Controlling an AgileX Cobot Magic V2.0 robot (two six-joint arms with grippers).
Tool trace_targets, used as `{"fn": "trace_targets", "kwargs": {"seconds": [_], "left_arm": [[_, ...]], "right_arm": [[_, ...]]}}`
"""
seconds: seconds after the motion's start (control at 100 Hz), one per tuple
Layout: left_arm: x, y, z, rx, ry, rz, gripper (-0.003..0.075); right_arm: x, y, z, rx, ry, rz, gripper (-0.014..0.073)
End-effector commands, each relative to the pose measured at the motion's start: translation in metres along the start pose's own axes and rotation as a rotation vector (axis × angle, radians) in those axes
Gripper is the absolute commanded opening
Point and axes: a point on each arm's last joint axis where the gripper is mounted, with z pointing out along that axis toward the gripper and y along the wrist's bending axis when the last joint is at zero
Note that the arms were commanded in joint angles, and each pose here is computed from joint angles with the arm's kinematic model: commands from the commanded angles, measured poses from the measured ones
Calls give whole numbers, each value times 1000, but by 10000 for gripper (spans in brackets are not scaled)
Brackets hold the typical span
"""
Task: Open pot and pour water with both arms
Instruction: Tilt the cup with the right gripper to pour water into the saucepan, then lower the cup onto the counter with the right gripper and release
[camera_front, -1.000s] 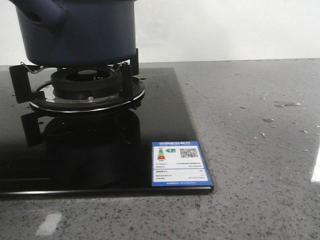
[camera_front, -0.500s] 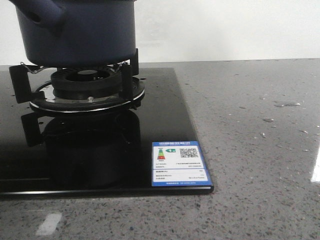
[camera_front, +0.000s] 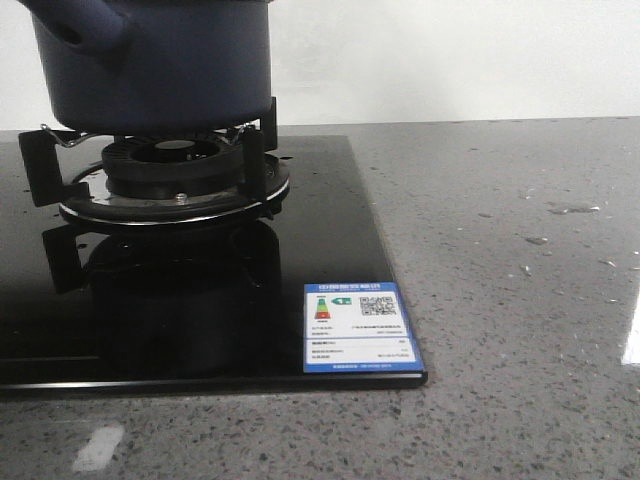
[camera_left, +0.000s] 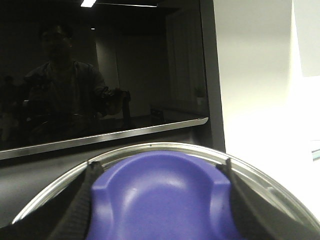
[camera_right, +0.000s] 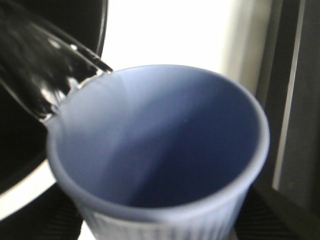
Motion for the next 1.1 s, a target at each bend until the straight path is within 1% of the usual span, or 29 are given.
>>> {"fn": "trace_targets", "kwargs": {"seconds": [0.0, 0.14, 0.26, 0.35, 0.5, 0.55, 0.6, 0.62, 0.63, 0.64, 0.65, 0.67, 0.68, 0.69, 0.72, 0.79, 0.88, 0.94, 1.03, 1.07, 1.09], "left_arm": [[-15, -3, -4, 16, -56, -38, 274], [-6, -3, -4, 17, -29, -46, 274], [5, -3, -3, 18, 1, -55, 274], [7, -4, -3, 19, 7, -57, 274], [7, -3, -3, 17, 7, -57, 274], [7, -3, -3, 17, 7, -57, 274], [7, -3, -3, 17, 7, -57, 274], [7, -3, -3, 15, 8, -57, 274], [7, -3, -3, 15, 8, -57, 274], [7, -3, -3, 15, 8, -57, 274], [7, -3, -3, 15, 8, -57, 274], [7, -3, -3, 15, 8, -57, 274], [7, -3, -3, 15, 8, -57, 274], [7, -3, -3, 15, 8, -57, 274], [7, -3, -3, 15, 8, -57, 274], [7, -3, -3, 15, 8, -57, 274], [7, -3, -3, 15, 8, -57, 274], [7, -3, -3, 15, 8, -57, 274], [7, -3, -3, 15, 8, -57, 274], [7, -3, -3, 15, 8, -57, 274], [7, -3, -3, 15, 8, -57, 274]], "right_arm": [[12, -32, -19, 82, 64, -106, 214], [15, -32, -19, 76, 101, -166, 214], [16, -35, -19, 82, 106, -179, 214], [16, -41, -20, 101, 114, -194, 214], [14, -60, -24, 156, 124, -201, 214], [12, -64, -25, 169, 107, -171, 214], [11, -66, -25, 181, 81, -51, 214], [11, -66, -25, 183, 69, 20, 214], [11, -65, -25, 184, 64, 72, 214], [11, -65, -25, 184, 59, 100, 214], [11, -65, -25, 185, 53, 159, 214], [10, -64, -25, 183, 47, 220, 214], [10, -64, -25, 183, 41, 282, 214], [10, -64, -25, 182, 38, 314, 214], [10, -63, -24, 180, 24, 465, 214], [9, -59, -24, 169, 8, 697, 214], [8, -56, -23, 162, 12, 870, 214], [10, -56, -24, 163, 25, 1018, 214], [19, -60, -33, 191, 100, 1226, 214], [25, -62, -41, 211, 153, 1320, 214], [29, -63, -44, 222, 187, 1346, 214]]}}
